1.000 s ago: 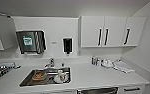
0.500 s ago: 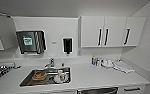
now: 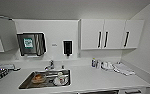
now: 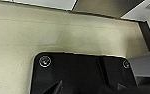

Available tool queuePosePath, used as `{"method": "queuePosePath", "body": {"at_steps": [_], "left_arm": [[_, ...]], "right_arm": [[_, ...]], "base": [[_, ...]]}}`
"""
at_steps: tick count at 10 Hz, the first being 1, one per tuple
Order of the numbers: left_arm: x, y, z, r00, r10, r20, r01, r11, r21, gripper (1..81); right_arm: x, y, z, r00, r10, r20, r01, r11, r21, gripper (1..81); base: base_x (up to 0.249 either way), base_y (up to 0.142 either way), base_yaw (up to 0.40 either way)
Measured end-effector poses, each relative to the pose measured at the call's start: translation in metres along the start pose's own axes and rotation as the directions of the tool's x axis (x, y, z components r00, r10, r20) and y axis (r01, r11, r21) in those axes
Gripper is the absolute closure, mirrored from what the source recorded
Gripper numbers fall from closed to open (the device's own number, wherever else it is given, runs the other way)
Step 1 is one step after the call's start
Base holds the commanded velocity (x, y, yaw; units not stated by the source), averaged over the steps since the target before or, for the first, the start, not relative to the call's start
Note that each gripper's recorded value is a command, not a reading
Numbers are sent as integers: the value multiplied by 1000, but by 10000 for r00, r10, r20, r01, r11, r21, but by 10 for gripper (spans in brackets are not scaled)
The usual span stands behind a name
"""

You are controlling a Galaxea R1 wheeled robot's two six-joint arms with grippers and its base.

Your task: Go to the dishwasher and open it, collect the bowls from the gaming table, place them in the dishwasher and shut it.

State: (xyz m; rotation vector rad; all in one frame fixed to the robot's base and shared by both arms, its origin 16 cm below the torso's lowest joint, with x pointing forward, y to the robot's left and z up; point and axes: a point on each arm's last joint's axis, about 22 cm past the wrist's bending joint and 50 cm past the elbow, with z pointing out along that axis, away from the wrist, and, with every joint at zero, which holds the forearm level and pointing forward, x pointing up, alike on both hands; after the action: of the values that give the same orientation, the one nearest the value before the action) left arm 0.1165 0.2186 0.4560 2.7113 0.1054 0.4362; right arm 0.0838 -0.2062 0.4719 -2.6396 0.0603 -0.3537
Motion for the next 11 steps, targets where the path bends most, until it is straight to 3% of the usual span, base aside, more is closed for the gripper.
{"method": "queuePosePath", "body": {"at_steps": [2, 4, 6, 7, 11], "left_arm": [[-7, -2, 4, 9994, -130, 319, 129, 9999, 27, 10], [-13, -8, 7, 9977, -253, 635, 245, 9996, 123, 10], [4, -21, 9, 9986, -184, 486, 172, 9995, 259, 10], [11, -26, 10, 9989, -159, 431, 147, 9995, 266, 10], [51, -21, 15, 10000, -77, -34, 76, 9995, -306, 10]], "right_arm": [[-5, 23, -15, 9989, 168, 448, -162, 9998, -148, 10], [-3, 20, -15, 9969, 364, 703, -366, 9993, 17, 10], [22, 13, -13, 9980, 402, 483, -417, 9987, 298, 10], [39, 22, -16, 9984, 466, 329, -474, 9986, 242, 10], [117, 36, -21, 9952, 810, -557, -789, 9961, 390, 10]], "base": [[0, 0, 0], [0, 0, 0], [0, 0, 0], [0, 0, 0], [0, 0, 0]]}}
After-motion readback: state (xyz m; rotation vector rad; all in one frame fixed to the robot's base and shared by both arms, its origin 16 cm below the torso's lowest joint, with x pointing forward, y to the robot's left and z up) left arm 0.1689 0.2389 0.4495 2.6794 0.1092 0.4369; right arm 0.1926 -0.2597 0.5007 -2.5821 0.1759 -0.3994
